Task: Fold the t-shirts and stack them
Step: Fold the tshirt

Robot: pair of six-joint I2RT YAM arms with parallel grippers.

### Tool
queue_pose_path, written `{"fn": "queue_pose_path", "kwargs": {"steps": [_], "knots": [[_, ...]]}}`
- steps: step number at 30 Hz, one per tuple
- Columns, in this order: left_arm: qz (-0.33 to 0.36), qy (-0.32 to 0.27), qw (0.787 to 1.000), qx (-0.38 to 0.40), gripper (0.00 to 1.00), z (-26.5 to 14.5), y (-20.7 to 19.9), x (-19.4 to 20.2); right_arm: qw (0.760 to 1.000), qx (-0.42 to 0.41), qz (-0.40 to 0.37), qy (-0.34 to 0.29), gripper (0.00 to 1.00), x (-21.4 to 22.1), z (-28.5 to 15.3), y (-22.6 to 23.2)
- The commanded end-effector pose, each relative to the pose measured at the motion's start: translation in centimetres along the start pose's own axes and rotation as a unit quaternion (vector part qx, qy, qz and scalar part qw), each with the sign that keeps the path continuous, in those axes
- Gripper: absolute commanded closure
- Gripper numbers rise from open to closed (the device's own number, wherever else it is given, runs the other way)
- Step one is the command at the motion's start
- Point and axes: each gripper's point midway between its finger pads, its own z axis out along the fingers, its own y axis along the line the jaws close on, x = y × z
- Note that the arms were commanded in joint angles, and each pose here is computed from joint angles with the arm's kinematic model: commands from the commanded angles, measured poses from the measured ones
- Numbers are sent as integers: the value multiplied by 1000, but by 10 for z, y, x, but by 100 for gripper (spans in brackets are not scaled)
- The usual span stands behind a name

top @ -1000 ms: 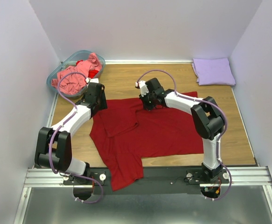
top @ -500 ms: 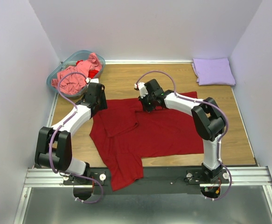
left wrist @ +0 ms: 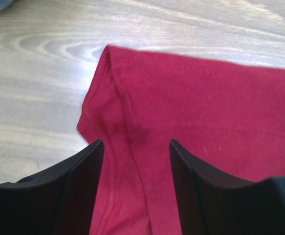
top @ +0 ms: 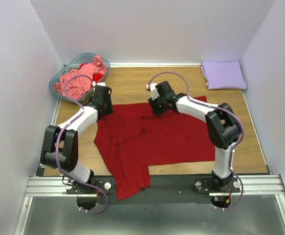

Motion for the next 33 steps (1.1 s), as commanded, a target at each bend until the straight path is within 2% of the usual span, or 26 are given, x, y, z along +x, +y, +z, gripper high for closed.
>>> {"fn": "queue_pose_path", "kwargs": {"steps": [1,6,9,17,24,28,33], "knots": [[-4,3,1000,-5,41,13,-5,-13,994,80,73,-27,57,-10,-36,-63],[1,37,999,-17,49,41,-8,-6,967,141,210,-30,56,20,-55,-150],[6,60,998,-25,53,57,-10,0,946,167,276,-28,56,43,-61,-186],[3,99,994,-41,55,87,-4,10,890,200,409,-15,56,106,-56,-239],[8,115,993,-36,55,111,-12,4,850,217,479,-21,57,138,-53,-276],[7,124,992,-31,56,129,-18,-6,845,203,494,-26,57,139,-43,-289],[1,108,994,-27,56,149,-30,-41,853,208,476,-42,56,122,-38,-311]]}}
